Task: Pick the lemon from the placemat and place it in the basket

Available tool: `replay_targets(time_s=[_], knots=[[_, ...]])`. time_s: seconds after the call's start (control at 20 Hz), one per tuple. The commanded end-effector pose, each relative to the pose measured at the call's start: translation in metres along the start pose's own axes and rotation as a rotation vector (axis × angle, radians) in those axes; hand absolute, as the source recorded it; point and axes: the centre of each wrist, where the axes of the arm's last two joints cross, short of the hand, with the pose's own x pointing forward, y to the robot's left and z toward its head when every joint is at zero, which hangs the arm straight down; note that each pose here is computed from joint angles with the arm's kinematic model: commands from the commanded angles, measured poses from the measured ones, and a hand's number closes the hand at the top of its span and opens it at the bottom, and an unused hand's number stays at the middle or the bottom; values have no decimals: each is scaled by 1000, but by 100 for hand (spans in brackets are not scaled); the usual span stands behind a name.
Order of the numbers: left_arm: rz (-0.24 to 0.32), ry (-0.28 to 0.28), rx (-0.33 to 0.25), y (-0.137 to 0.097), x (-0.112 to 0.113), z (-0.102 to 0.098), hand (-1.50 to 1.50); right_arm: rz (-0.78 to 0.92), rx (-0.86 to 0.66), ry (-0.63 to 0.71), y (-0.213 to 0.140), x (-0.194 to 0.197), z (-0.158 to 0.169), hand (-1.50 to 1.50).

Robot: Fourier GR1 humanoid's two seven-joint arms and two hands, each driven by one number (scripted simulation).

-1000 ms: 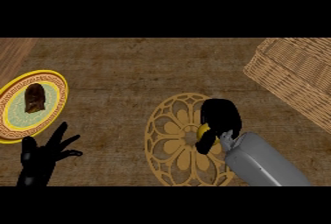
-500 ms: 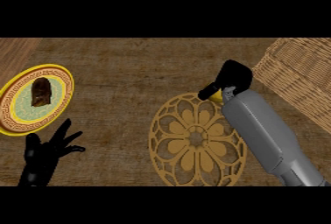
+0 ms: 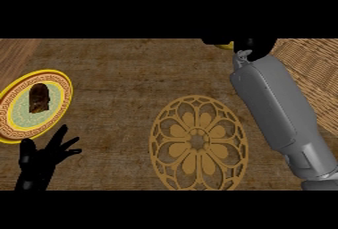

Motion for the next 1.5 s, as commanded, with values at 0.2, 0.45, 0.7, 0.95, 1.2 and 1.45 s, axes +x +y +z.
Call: replay_targets(time_s=[0.2,0.45,0.7,0.95,1.2,1.45], knots=[[34,67,-61,-13,-20,2,0,-161,-294,161,-71,57,-34,150],[62,84,-65,-17,-18,-1,0,-174,-378,202,-113,62,-57,150],[42,78,-70,-13,-16,1,0,-159,-430,266,-136,38,-94,150],[38,58,-51,-26,-7,-14,0,-135,-418,296,-155,12,-118,150],[45,68,-54,-35,-28,-9,0,-64,-426,328,-148,-20,-135,150],[50,56,-69,-24,-6,-9,0,-69,-394,319,-138,-49,-144,150]])
